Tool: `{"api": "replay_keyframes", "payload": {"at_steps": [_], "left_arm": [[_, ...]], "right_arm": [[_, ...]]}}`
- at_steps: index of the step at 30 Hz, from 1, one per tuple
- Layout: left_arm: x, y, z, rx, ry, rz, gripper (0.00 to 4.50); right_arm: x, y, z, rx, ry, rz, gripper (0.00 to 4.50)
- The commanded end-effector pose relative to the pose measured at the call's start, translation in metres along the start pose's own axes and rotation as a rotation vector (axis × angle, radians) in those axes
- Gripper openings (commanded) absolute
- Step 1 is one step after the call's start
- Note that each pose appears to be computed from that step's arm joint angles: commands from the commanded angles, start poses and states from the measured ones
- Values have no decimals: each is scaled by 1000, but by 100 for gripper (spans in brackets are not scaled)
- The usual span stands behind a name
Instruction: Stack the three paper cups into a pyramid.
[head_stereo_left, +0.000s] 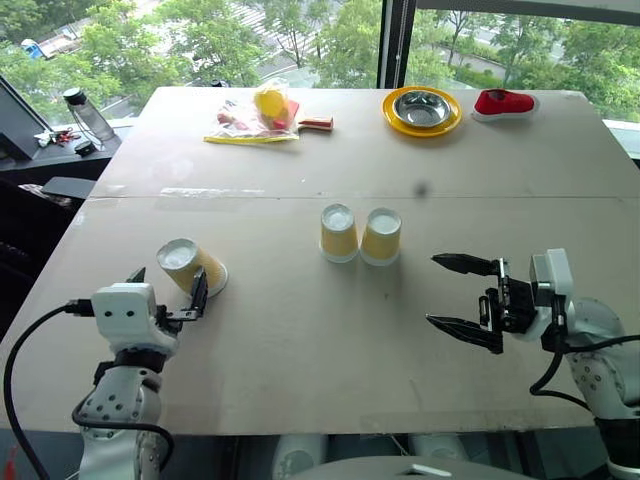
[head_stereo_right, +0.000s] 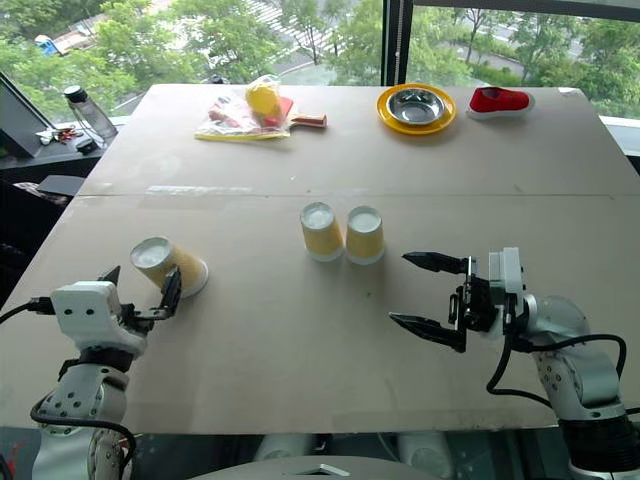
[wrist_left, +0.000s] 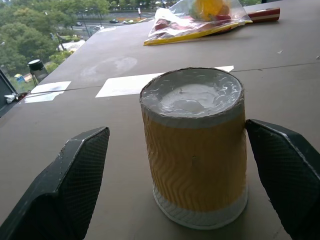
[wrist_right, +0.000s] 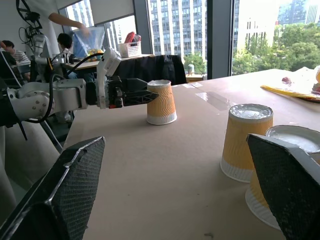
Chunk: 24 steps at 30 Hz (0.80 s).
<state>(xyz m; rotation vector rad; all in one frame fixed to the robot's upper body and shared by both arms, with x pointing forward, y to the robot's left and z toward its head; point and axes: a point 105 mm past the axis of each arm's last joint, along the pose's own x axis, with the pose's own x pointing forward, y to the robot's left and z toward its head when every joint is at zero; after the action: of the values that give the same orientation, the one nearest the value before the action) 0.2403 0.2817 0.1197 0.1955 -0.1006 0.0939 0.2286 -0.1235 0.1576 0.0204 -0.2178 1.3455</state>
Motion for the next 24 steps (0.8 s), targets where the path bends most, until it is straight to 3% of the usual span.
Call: {"api": "replay_keyframes", "payload": {"at_steps": [1, 9, 12, 14, 15, 24], "left_arm": [[11, 7, 12, 46, -63, -15, 450], [25, 3, 20, 3, -107, -58, 450], [25, 0, 21, -14, -112, -68, 382], [24, 0, 20, -19, -107, -69, 267], [24, 0, 19, -21, -103, -69, 239], [27, 3, 16, -31, -94, -47, 236]], "right_arm": [[2, 0, 14, -67, -24, -10, 447], [6, -1, 16, -72, -27, -16, 447], [7, -1, 15, -72, -27, -17, 450], [7, -1, 15, -71, -27, -18, 450], [7, -1, 15, -72, -26, -19, 450], [7, -2, 17, -80, -28, -22, 450]]}}
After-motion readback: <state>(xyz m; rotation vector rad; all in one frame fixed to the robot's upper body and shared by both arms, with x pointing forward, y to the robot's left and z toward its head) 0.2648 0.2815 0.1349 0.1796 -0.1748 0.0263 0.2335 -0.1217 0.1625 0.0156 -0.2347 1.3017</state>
